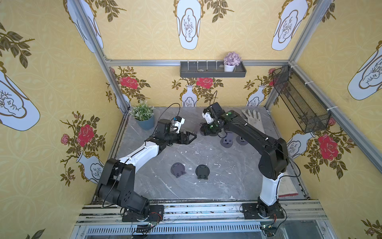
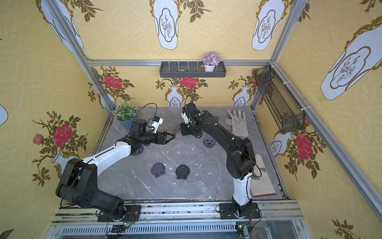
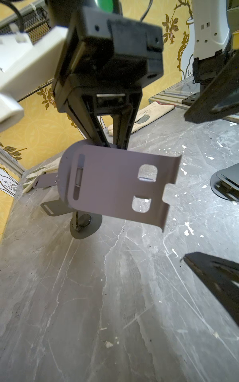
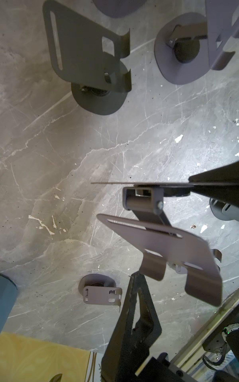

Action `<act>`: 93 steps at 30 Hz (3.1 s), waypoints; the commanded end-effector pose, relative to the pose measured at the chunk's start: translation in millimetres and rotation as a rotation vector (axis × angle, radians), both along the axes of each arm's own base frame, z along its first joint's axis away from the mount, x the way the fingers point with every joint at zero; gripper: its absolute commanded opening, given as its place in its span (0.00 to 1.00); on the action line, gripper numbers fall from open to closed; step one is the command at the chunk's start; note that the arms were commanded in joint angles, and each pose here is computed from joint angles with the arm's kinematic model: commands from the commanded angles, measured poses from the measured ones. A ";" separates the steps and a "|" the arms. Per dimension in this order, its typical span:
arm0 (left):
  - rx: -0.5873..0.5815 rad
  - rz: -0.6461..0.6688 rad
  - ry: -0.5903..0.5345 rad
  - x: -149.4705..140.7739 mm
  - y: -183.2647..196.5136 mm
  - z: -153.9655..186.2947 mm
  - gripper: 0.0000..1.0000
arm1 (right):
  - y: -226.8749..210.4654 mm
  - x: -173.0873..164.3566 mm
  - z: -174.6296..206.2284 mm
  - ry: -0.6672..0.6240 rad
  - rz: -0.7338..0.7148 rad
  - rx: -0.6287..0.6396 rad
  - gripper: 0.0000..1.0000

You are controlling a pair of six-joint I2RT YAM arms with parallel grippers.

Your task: Open the phone stand

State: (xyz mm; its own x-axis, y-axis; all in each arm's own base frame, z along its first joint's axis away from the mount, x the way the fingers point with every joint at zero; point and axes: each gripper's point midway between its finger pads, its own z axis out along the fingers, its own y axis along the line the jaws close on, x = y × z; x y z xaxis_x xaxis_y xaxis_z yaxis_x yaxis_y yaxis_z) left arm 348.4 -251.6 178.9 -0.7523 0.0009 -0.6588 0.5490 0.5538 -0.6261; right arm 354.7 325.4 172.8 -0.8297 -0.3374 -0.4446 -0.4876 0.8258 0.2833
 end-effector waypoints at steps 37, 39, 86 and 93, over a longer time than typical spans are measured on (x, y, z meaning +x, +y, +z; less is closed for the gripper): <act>-0.048 -0.079 -0.023 43.5 -28.1 1.3 0.88 | 6.5 -15.1 6.4 -0.052 0.099 -0.022 0.00; -0.047 -0.082 -0.024 44.0 -28.3 1.0 0.88 | 7.1 -14.6 5.9 -0.051 0.101 -0.023 0.00; -0.022 0.098 -0.175 54.9 -9.7 37.3 0.21 | -28.5 10.6 -26.0 0.140 -0.078 0.015 0.00; -0.024 0.162 -0.239 53.4 1.4 55.4 0.19 | -42.5 13.2 -44.2 0.218 -0.137 -0.004 0.00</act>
